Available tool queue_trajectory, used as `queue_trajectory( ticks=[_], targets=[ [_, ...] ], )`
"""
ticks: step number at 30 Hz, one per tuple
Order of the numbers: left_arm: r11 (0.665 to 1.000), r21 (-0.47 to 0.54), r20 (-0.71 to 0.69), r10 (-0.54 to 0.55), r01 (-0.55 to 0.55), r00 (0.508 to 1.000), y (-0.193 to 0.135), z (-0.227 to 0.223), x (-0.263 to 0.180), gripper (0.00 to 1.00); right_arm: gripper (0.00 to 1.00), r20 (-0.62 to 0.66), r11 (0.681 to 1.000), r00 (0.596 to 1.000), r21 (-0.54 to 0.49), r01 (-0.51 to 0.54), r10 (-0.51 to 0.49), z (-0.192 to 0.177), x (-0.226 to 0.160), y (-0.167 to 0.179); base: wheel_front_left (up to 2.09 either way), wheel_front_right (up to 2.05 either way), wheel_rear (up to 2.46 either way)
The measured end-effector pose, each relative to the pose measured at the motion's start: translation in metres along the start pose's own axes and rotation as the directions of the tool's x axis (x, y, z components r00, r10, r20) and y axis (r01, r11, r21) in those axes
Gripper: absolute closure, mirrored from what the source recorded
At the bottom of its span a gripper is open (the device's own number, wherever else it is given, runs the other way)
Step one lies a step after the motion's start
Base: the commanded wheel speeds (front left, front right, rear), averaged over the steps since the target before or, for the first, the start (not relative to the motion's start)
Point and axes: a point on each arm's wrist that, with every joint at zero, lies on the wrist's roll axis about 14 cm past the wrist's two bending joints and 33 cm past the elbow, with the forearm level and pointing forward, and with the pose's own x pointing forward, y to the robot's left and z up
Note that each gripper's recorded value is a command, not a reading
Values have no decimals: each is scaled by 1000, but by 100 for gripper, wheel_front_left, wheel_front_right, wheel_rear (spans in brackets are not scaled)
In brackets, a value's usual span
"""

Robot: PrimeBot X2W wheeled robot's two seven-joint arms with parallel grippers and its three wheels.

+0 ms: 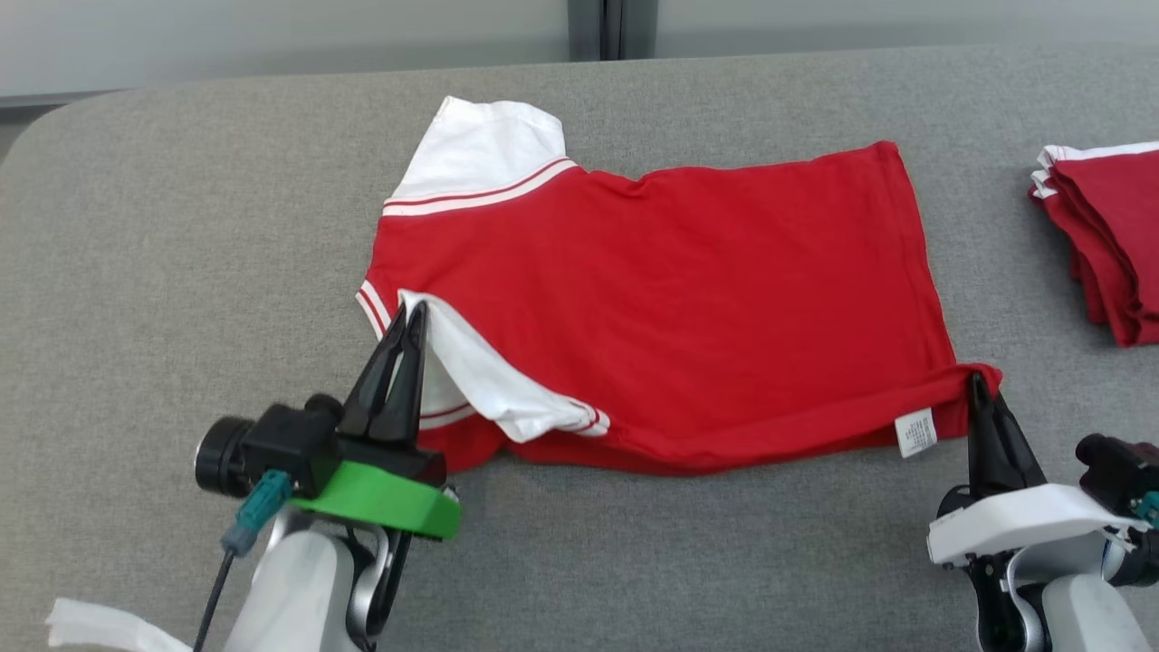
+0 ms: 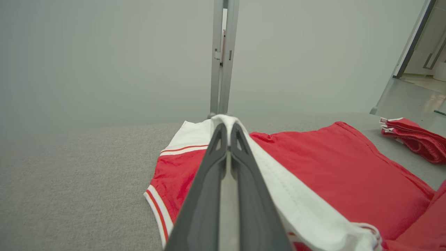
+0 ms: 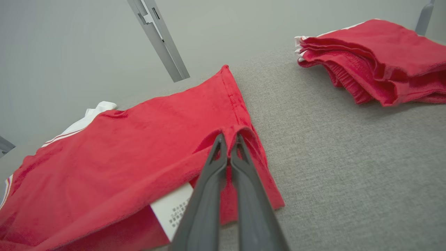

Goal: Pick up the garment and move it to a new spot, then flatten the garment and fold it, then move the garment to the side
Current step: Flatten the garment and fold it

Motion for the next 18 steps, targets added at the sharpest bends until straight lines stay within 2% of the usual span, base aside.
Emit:
queue_trajectory(
  ticks=[4,6,16,17,18],
  targets=[
    [1000,16,19,-13,12,1000,4,4,30,100,100,-4,999,1000,-25,20,-20,-1,19,-7,0,0,0],
    [1000,23,-14,-11,11,1000,8,-8,41,100,100,-20,999,999,-34,32,-33,-6,29,-11,0,0,0],
    [1000,14,-120,-16,18,993,11,-45,58,100,100,-64,997,996,-39,64,-66,-26,38,-21,0,0,0],
    [1000,16,-133,-13,16,991,11,-49,57,82,73,-63,997,996,-39,65,-67,-26,37,-21,0,0,0],
    [1000,17,-139,-11,14,990,12,-51,58,46,30,-56,997,996,-38,65,-67,-25,37,-21,0,0,0]
  ],
)
